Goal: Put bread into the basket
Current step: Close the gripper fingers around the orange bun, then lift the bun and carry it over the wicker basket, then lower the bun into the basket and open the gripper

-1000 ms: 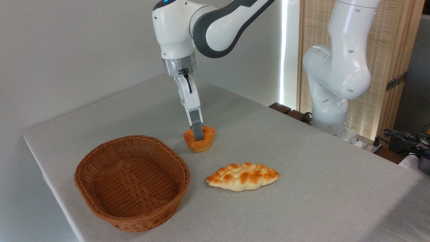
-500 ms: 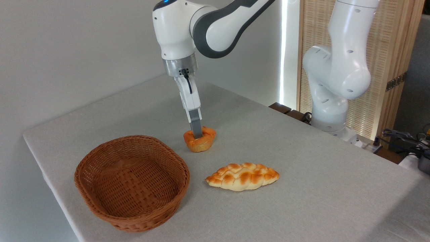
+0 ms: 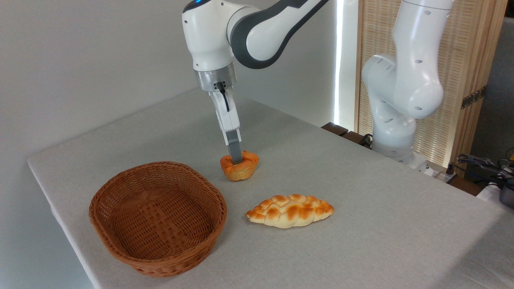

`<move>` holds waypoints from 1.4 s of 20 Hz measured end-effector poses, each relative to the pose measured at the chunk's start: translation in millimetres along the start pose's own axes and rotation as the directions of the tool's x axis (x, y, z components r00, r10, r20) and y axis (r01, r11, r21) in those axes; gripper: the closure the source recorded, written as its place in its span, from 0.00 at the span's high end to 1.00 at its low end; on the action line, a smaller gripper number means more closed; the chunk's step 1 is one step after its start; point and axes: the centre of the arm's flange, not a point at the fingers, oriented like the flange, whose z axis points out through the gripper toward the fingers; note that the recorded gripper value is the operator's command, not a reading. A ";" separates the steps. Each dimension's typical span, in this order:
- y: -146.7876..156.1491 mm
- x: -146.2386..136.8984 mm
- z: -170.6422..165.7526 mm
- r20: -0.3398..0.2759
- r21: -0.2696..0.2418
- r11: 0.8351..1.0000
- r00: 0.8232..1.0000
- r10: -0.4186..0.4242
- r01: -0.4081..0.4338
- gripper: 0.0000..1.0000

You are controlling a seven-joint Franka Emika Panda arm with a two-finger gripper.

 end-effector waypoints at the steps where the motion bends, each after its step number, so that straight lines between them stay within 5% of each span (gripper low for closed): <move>1: -2.2 -1.7 -4.9 0.002 -0.004 1.000 1.000 -0.006 0.006 0.01; 8: -27.4 -21.2 -58.3 -0.003 -0.023 0.999 1.000 -0.026 0.026 0.02; 13: -66.7 -32.9 -114.5 -0.095 0.029 0.996 0.993 -0.076 0.079 0.04; 16: -95.4 -24.7 -132.2 -0.183 0.017 0.991 0.975 -0.127 0.132 0.10; 19: -124.7 -8.1 -127.1 -0.312 0.015 0.977 0.929 -0.198 0.213 0.13; 22: -147.3 12.2 -97.8 -0.367 0.024 0.959 0.895 -0.253 0.281 0.30; 25: -163.1 29.2 -64.1 -0.374 0.044 0.952 0.888 -0.266 0.304 0.88; 26: -166.8 33.9 -54.7 -0.375 0.051 0.951 0.888 -0.266 0.306 1.00; 28: -170.7 41.9 -40.3 -0.374 0.060 0.950 0.889 -0.263 0.306 1.00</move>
